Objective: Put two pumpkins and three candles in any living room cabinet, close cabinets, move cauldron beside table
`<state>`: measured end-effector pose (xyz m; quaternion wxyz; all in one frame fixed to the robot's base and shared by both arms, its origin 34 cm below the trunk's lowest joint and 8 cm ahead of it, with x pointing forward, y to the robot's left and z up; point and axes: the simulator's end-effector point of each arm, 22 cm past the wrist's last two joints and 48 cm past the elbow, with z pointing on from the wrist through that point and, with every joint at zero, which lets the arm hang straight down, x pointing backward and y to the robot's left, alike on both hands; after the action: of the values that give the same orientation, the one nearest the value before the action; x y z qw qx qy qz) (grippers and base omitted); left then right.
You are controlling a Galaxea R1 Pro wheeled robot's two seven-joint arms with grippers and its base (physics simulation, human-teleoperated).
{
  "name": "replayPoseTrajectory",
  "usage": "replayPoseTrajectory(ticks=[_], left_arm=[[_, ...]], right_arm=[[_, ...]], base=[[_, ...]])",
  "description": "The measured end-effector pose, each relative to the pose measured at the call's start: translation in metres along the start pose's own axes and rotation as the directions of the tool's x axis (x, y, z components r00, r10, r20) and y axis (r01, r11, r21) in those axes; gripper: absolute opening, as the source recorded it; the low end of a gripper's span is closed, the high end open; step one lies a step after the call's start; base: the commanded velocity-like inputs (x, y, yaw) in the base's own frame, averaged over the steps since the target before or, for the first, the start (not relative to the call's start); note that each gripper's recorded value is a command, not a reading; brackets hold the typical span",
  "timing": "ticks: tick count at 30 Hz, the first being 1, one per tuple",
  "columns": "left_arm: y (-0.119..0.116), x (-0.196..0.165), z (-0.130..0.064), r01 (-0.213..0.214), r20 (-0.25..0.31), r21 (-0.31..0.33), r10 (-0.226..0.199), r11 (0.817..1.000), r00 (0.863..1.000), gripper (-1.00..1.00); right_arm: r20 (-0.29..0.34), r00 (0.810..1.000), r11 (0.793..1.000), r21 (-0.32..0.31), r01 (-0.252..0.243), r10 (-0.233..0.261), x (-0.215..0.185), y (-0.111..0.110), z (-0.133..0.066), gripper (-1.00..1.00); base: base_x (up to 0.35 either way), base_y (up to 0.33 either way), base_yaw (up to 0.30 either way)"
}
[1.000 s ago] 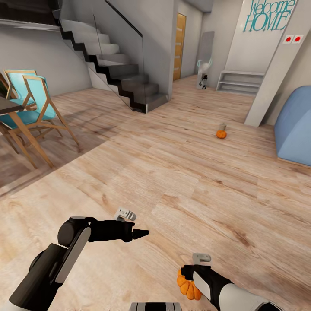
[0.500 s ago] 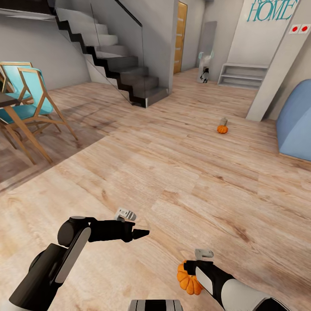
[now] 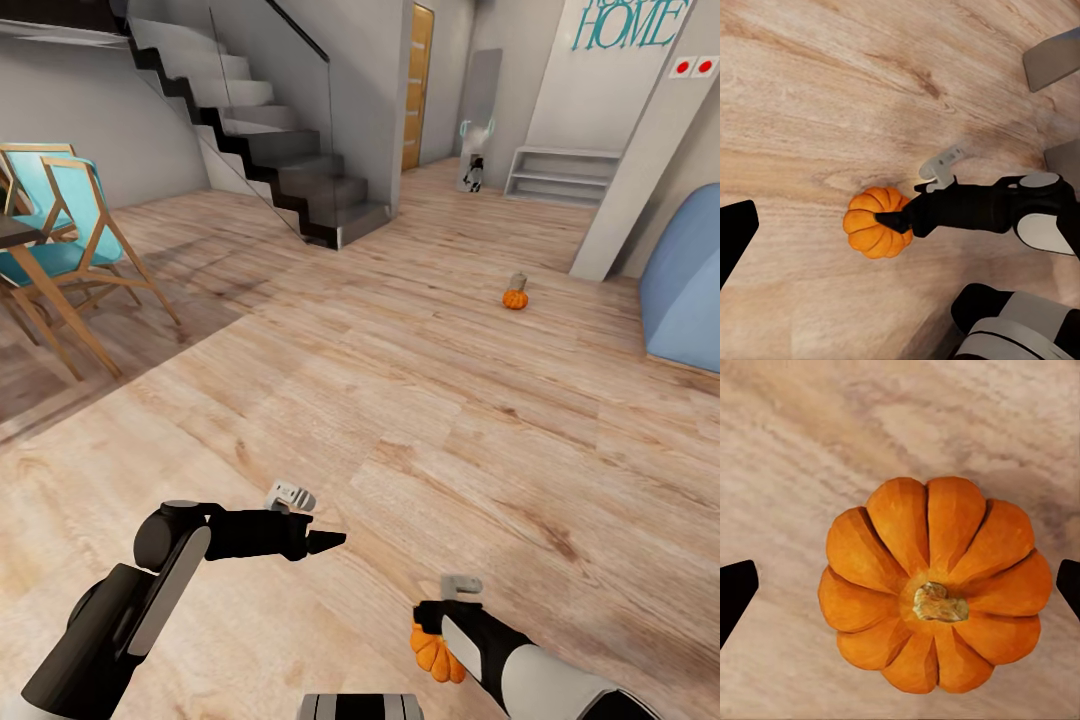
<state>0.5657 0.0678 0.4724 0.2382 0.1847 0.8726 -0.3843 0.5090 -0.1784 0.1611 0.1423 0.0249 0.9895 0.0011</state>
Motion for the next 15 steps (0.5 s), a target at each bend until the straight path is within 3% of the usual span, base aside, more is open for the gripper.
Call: replayPoseTrajectory(ticks=[15], left_arm=[[0.0056, 0.0028, 0.0063, 0.001, 0.004, 0.002, -0.001, 1.0, 1.0, 1.0]], right_arm=[[-0.017, 1.0, 1.0, 0.008, -0.001, 0.001, 0.007, -0.0067, 0.0072, 1.0]], base=[[0.0, 0.0, 0.0]])
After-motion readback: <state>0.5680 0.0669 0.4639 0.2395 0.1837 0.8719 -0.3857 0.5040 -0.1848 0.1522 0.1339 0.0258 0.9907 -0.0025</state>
